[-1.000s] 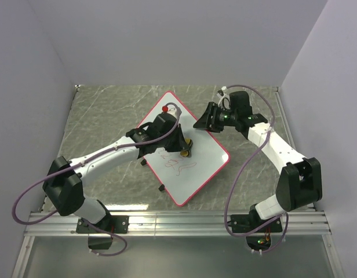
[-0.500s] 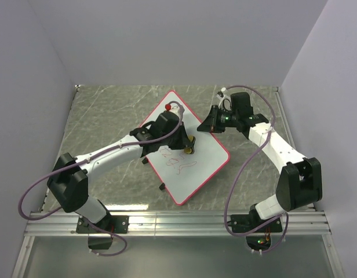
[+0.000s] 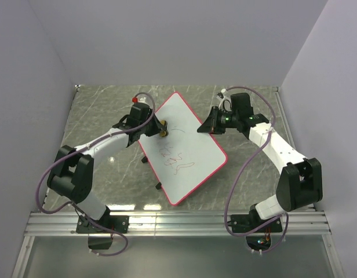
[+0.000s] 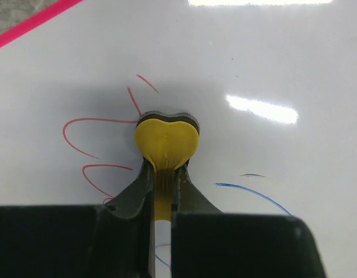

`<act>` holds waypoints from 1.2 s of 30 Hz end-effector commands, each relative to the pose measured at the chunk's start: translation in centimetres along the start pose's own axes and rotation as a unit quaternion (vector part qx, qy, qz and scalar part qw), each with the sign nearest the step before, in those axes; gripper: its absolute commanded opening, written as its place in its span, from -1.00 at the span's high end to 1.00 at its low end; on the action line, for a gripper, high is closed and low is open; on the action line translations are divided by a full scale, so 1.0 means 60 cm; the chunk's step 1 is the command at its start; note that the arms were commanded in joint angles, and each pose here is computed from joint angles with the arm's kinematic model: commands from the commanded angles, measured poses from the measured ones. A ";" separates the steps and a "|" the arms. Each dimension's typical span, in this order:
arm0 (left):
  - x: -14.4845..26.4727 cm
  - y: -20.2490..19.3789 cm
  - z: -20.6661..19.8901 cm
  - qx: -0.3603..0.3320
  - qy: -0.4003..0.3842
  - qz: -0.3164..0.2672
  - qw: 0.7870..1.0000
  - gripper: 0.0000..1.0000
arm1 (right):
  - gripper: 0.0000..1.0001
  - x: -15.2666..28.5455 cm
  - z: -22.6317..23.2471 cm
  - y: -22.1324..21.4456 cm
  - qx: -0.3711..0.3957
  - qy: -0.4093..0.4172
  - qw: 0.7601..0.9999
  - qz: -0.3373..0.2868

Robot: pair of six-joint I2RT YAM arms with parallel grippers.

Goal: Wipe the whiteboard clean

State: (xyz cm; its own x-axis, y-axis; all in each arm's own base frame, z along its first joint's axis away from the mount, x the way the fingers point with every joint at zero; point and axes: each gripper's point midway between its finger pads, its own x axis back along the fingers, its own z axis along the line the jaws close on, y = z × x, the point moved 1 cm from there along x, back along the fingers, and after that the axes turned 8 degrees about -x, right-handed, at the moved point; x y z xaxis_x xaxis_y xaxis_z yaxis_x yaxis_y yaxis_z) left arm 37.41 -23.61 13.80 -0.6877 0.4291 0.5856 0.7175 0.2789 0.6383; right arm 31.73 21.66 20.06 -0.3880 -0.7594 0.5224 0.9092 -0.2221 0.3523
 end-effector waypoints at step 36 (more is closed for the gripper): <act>-0.054 -0.017 0.120 0.002 0.056 0.115 0.992 0.99 | 1.00 0.005 0.031 -0.048 0.033 0.017 0.998 0.052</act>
State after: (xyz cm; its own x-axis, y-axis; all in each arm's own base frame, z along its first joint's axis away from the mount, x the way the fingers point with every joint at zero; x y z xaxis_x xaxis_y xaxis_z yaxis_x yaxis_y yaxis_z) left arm 42.03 -18.36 10.10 -0.6120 0.3619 0.7031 0.7907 0.2670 0.5509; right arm 30.32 22.15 20.21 -0.3387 -0.7719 0.5380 0.9310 -0.1922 0.3103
